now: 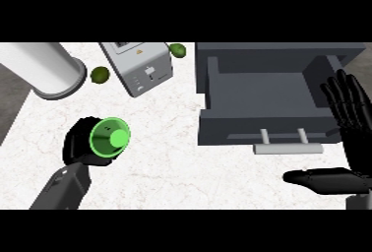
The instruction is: Pick up the cup, place it into the drawer and close the drawer
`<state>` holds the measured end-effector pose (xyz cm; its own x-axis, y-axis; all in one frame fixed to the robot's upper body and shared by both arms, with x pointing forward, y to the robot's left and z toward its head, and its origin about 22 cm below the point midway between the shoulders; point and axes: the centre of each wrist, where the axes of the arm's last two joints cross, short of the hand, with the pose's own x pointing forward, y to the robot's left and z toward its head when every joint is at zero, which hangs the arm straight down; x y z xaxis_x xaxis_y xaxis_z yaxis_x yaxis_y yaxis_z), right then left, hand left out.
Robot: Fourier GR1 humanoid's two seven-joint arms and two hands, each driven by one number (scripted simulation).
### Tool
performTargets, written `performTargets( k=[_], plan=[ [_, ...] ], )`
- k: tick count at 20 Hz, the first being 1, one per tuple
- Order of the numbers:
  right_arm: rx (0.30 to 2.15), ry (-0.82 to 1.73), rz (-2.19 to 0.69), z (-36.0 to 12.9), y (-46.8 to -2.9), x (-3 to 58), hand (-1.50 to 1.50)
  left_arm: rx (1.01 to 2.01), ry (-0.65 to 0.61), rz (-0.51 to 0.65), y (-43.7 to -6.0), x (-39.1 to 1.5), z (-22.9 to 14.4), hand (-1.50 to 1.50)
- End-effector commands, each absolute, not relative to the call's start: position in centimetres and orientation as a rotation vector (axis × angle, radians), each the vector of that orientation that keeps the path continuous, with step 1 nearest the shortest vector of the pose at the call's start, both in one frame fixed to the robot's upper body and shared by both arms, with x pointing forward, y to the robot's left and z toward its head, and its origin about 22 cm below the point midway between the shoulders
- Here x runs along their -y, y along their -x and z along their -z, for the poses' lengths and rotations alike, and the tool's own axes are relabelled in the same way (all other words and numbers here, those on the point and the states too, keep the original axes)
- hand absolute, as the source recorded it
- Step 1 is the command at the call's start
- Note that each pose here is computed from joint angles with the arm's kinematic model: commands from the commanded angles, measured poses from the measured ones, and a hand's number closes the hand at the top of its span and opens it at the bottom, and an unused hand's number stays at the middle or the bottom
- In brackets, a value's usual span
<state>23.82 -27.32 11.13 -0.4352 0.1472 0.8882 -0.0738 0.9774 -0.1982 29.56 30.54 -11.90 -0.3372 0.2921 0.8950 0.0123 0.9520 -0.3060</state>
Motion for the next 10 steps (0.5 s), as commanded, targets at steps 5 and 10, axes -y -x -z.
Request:
performTargets(
  k=[5,10],
  plan=[
    [1.996,0.079,-0.235,-10.4,-23.1,27.5,-1.50,2.070,0.374,-0.185,-32.6,-28.8,8.4,1.50],
    [1.970,0.101,-0.210,-9.9,-23.8,28.3,-1.50,2.161,0.373,-0.111,-35.8,-24.8,3.5,1.50]
  ],
)
